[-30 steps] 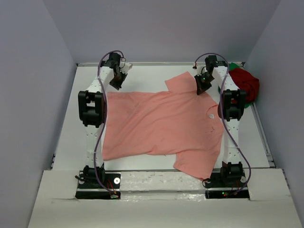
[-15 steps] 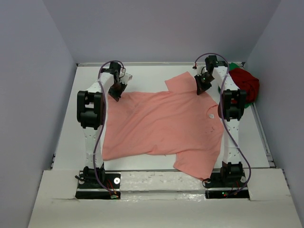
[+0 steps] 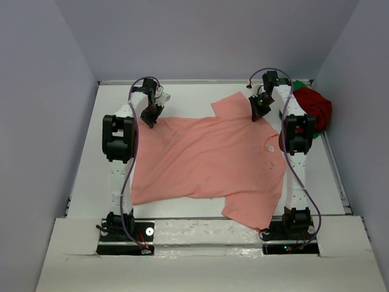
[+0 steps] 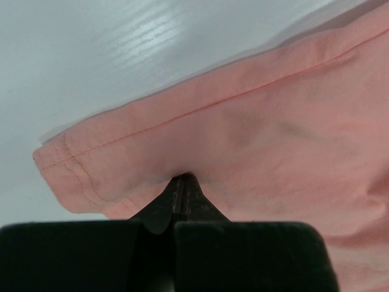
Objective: Fold and stack the t-shirts
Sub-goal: Flatten out the tshirt
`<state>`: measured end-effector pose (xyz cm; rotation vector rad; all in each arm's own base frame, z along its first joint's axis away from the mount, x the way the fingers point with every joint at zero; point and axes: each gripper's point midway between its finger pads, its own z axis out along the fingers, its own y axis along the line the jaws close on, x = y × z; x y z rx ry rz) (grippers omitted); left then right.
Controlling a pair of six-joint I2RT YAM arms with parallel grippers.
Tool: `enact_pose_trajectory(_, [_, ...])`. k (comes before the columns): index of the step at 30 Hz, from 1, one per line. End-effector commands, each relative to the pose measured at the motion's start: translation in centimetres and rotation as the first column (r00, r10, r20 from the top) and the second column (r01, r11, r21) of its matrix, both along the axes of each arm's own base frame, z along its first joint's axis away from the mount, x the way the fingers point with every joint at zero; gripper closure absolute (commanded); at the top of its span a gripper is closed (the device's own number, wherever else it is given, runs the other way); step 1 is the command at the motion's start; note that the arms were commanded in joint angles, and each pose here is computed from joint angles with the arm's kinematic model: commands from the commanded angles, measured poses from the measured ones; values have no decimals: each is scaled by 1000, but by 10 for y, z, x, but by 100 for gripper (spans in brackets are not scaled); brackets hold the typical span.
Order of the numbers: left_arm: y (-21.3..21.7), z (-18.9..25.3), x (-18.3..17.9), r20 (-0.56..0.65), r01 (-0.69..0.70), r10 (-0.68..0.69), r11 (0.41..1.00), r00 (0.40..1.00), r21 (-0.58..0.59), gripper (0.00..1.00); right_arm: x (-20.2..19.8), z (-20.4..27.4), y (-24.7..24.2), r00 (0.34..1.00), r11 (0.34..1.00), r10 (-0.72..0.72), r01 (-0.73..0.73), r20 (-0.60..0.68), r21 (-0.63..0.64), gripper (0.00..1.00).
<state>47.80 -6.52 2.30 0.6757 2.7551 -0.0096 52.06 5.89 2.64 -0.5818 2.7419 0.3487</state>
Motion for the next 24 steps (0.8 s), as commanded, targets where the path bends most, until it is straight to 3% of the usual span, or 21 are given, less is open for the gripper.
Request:
enact_pose_trajectory(1, [3,-26,5,-36,-11,12,999,999,36,100,7,-4,-5,999,999,12,-10,30,-45,100])
enact_pose_trajectory(12, [26,-12,58,101,-102,84,978,991,183,100,55,6,-18,975,992,-31,56,219,-111,100])
enact_pose_trajectory(15, [26,-5,66,146,-125,96,971,985,205,100,82,22,-22,943,989,-34,79,330,-125,100])
enact_pose_trajectory(24, [26,23,91,296,-199,119,946,948,255,100,129,42,-28,870,983,-13,101,493,-152,100])
